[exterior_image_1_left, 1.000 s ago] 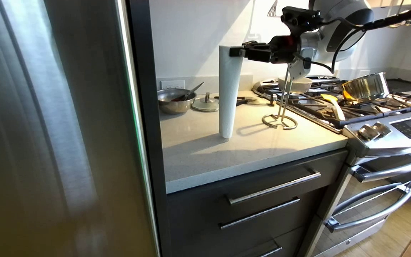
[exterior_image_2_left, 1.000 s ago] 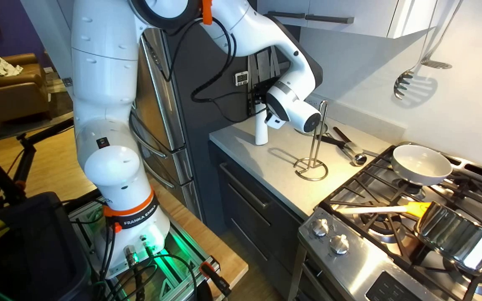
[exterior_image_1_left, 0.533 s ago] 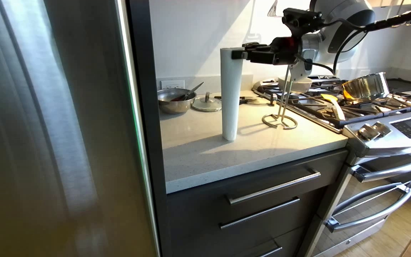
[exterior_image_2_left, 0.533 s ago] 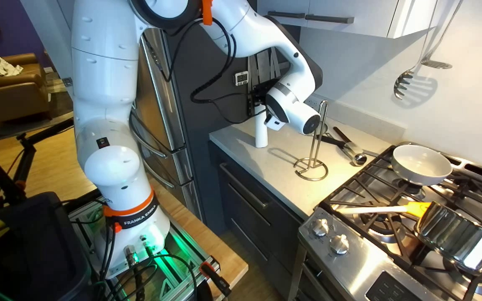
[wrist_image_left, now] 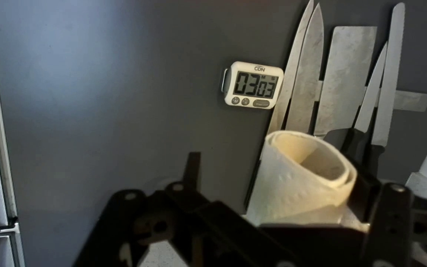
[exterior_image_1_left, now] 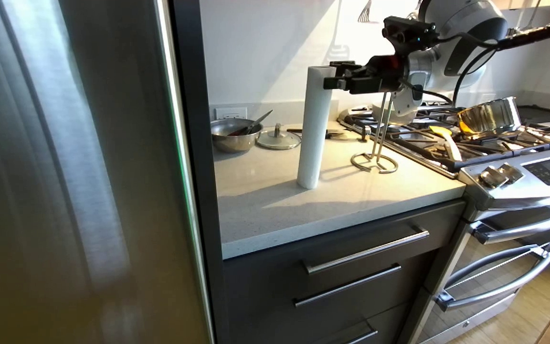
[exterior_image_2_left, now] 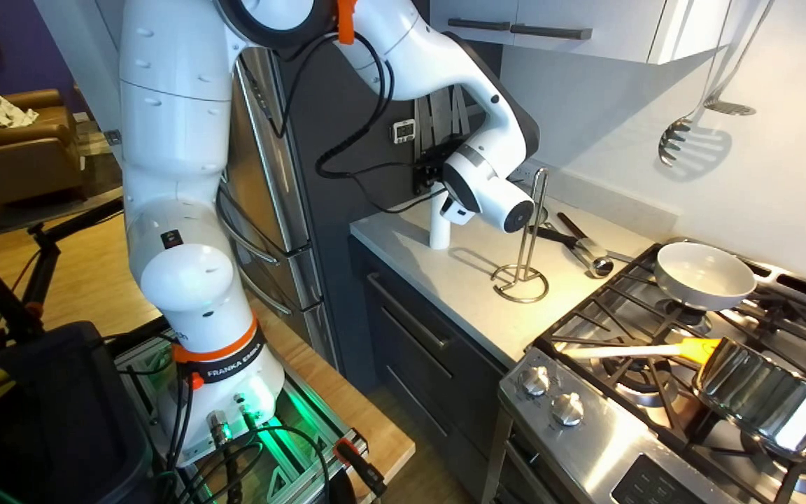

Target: Remove the paper towel from the stand and put it upright on the cupboard

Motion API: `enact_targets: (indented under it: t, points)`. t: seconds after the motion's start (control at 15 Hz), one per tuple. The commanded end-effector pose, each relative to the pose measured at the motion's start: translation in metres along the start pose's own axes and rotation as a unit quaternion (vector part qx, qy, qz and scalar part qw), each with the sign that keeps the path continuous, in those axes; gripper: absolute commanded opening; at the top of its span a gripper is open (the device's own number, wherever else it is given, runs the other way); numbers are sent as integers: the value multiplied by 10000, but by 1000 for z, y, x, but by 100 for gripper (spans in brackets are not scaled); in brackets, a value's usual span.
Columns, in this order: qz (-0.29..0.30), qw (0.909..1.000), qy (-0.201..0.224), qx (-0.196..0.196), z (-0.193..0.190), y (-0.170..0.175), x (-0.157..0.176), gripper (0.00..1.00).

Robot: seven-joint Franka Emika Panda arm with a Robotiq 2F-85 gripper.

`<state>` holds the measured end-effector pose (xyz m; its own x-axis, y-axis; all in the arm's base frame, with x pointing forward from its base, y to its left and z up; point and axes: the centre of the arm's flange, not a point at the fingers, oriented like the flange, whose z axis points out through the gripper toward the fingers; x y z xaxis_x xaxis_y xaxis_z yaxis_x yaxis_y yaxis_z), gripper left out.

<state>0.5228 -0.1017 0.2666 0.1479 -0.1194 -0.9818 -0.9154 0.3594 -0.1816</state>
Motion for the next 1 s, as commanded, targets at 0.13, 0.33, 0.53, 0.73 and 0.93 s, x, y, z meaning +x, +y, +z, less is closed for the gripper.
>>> enact_targets:
  t: [0.13,0.33,0.53,0.73,0.93]
  points:
    - [-96,9999,79,32,-17,15,-1,100]
    - [-170,9993,306,-106,-26,13,-11,99]
    - [-260,9981,448,-346,-34,9,-24,100]
    - [-366,9961,565,-571,-38,6,-40,100]
    - [-446,9936,737,-725,-42,2,-53,100]
